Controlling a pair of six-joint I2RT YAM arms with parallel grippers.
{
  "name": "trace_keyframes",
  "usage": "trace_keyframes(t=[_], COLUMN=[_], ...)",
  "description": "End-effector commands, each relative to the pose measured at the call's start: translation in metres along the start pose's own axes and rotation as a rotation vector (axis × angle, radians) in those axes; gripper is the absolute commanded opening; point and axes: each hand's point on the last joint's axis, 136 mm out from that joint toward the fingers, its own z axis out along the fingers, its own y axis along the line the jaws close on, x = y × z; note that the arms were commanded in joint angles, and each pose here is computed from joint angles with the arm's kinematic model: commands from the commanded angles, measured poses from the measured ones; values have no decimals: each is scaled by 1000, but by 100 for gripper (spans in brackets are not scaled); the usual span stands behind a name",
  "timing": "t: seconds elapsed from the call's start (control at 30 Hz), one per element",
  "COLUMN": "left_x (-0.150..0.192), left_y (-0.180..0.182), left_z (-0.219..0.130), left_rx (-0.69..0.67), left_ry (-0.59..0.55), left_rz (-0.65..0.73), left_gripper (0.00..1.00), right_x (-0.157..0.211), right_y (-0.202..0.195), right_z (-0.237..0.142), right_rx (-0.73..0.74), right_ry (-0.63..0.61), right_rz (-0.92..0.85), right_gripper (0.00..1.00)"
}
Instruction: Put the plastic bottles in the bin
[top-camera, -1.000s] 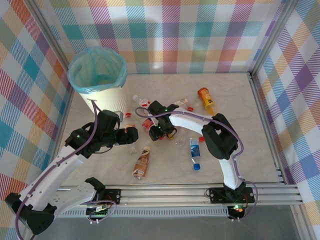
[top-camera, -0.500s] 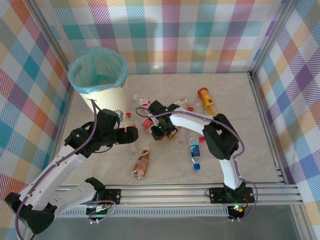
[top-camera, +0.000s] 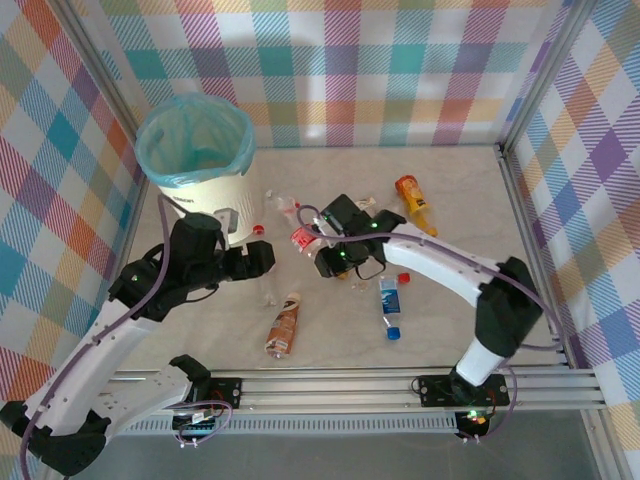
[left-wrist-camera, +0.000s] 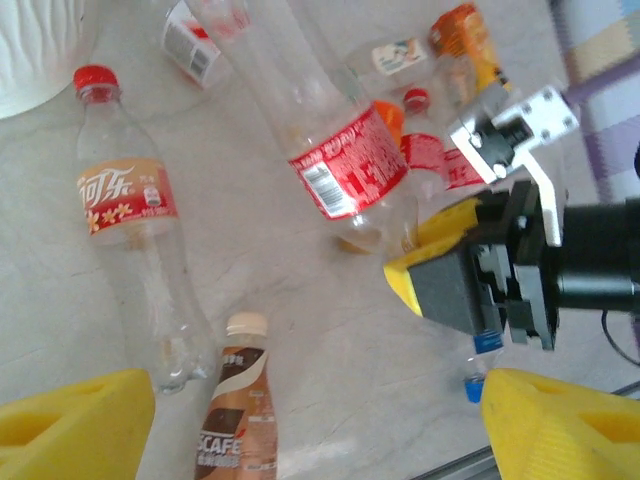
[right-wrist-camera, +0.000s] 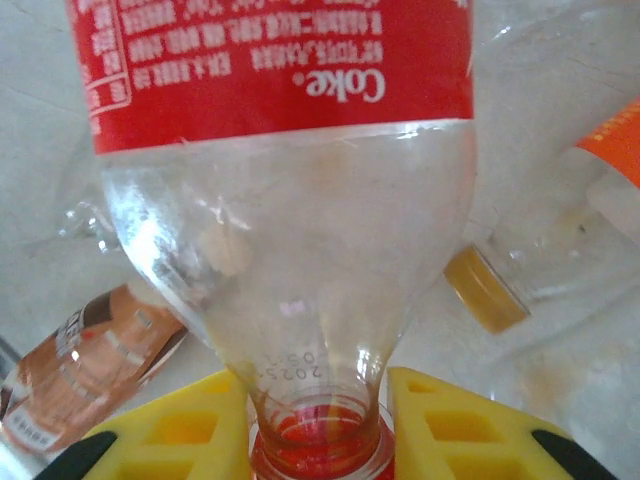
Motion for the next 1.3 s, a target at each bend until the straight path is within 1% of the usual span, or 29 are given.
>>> trace_keyframes(t=[0.0, 0.1, 0.27, 0.37, 0.47, 0.67, 0.87, 0.97, 1.27], left_x=[-28, -39, -52, -57, -62, -65, -60, -59, -60], left_y=[-26, -35, -49, -58, -60, -62, -60, -57, -52], left_z=[-13, -14, -7, -5, -5, -6, 0, 2, -2], left_rx=[99, 139, 195, 240, 247, 257, 241, 228, 209], left_ry=[-105, -146, -182, -193, -209, -217, -185, -184, -207], left_rz=[-22, -35, -77, -95, -110, -123, -132, -134, -120], left_gripper=[85, 85, 85, 85, 85, 85, 84, 81, 63], right_x=[-1, 4, 8, 10, 10, 13, 18, 19, 19], right_y=[16, 24, 36, 44, 50, 67, 80, 87, 92], right_z=[-23, -37, -61, -69, -75, -83, -86, -90, -89], right_rx=[-84, -137, -215, -263, -300, -379, -398, -424, -444], right_ry=[-89, -149, -252, -286, -319, -342, -343, -354, -360], right_rz=[-29, -62, -111, -141, -161, -231, -314, -336, -360], right_gripper=[30, 30, 30, 30, 30, 30, 30, 30, 30])
